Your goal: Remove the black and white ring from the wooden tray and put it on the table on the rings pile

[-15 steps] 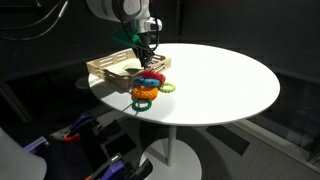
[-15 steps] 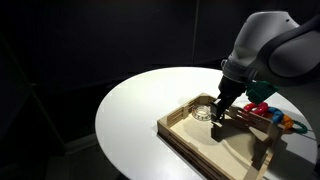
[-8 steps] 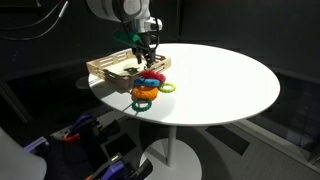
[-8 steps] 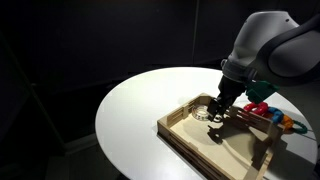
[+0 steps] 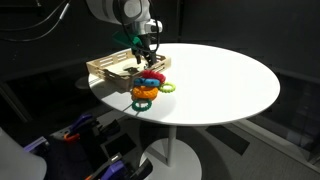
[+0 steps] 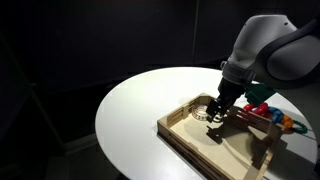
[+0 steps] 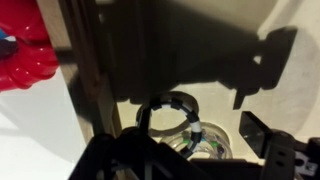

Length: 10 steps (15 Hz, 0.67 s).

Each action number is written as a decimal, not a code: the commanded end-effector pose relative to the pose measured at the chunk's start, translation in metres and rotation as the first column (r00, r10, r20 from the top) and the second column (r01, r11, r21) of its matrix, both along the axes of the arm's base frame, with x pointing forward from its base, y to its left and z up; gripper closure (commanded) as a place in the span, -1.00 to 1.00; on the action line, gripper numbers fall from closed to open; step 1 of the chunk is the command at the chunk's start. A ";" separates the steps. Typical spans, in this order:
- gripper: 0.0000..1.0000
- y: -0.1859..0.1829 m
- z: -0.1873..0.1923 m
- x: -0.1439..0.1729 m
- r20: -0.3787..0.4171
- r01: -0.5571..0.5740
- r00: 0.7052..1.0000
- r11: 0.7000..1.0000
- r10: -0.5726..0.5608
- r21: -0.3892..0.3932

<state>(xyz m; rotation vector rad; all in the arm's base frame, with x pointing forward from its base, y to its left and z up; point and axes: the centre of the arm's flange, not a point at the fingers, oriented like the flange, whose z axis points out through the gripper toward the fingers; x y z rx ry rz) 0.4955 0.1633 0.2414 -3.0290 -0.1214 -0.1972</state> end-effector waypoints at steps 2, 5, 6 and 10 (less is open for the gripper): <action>-0.21 0.002 -0.001 0.007 0.019 0.001 1.000 1.000 -0.001 -0.003; 0.32 0.000 0.004 0.009 0.027 0.008 1.000 1.000 -0.008 0.005; 0.50 -0.001 0.006 0.009 0.026 0.010 1.000 1.000 -0.011 0.011; 0.96 -0.002 0.007 0.009 0.025 0.015 1.000 1.000 -0.015 0.013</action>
